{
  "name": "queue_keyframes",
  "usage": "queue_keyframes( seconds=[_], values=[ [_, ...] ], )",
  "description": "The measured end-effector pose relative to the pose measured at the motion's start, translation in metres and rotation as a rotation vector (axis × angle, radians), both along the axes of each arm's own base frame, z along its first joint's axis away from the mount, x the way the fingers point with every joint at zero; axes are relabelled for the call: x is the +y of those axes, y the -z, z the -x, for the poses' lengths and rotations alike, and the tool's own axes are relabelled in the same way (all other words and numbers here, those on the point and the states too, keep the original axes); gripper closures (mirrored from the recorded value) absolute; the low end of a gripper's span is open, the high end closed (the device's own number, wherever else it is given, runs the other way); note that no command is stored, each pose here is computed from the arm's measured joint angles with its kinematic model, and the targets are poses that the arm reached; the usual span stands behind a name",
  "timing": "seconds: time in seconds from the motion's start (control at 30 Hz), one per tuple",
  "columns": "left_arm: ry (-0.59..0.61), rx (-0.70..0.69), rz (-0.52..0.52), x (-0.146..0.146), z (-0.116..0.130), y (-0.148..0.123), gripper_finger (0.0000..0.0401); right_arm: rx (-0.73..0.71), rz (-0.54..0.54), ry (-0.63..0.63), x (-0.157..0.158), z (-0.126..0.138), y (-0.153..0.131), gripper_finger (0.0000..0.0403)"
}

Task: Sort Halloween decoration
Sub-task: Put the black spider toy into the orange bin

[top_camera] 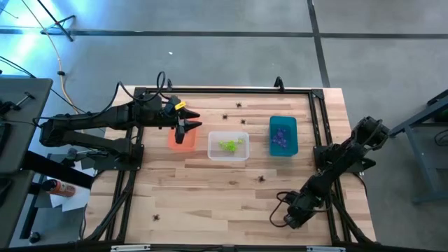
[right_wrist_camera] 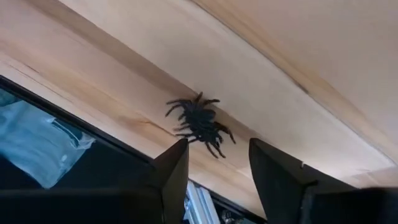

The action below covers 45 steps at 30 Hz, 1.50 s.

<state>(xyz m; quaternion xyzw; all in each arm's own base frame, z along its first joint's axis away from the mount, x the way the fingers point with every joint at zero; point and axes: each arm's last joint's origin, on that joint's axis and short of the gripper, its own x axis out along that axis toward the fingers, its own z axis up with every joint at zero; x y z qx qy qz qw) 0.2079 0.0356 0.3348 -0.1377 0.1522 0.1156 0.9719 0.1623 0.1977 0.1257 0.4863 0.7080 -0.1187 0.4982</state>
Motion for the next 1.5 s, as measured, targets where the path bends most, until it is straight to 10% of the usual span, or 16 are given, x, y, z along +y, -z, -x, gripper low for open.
queue_keyframes(
  seconds=[1.5],
  values=[
    [-0.011,0.0,-0.003,0.0,0.0,0.0,0.0233,0.072,-0.036,0.029,0.005,-0.005,0.012,0.0297]
  ],
)
